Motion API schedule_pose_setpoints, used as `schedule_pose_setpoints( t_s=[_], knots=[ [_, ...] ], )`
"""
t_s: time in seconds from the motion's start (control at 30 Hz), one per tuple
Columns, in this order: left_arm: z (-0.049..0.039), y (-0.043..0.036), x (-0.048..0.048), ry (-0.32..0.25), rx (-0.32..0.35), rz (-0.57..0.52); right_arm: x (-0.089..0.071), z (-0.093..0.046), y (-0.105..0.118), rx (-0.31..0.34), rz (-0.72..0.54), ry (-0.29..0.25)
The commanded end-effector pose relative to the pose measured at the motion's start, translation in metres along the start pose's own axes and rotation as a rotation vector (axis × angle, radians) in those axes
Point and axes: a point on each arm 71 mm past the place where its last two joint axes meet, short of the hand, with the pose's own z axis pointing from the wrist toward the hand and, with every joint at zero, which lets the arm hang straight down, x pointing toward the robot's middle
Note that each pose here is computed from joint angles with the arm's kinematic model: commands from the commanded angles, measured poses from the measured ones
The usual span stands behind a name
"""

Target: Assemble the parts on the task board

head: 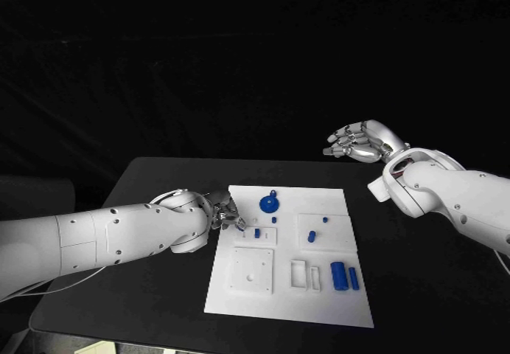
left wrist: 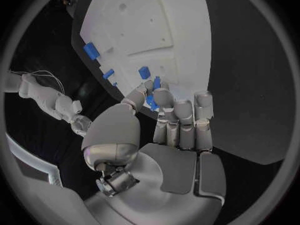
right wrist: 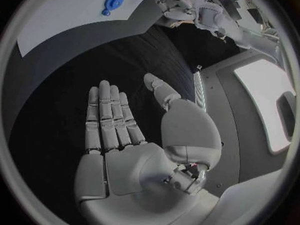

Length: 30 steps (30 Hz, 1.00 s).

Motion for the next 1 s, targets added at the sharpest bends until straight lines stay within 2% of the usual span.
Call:
schedule_pose_setpoints(
  t_s=[0.03, 0.23, 0.67, 1.0],
  knots=[
    [0.0005, -0.0004, 0.0042, -0.015, 0.015, 0.013, 0.004, 0.001, -0.001, 0.024, 0.111, 0.051],
    [0.0011, 0.0013, 0.0104, -0.019, 0.020, 0.021, 0.005, 0.000, 0.000, 0.026, 0.117, 0.054],
    [0.0017, 0.0017, 0.0170, -0.023, 0.027, 0.012, 0.006, 0.000, 0.000, 0.035, 0.127, 0.064],
    [0.0030, -0.0008, 0.0209, -0.020, 0.031, 0.016, 0.006, 0.000, 0.001, 0.033, 0.127, 0.063]
  ],
)
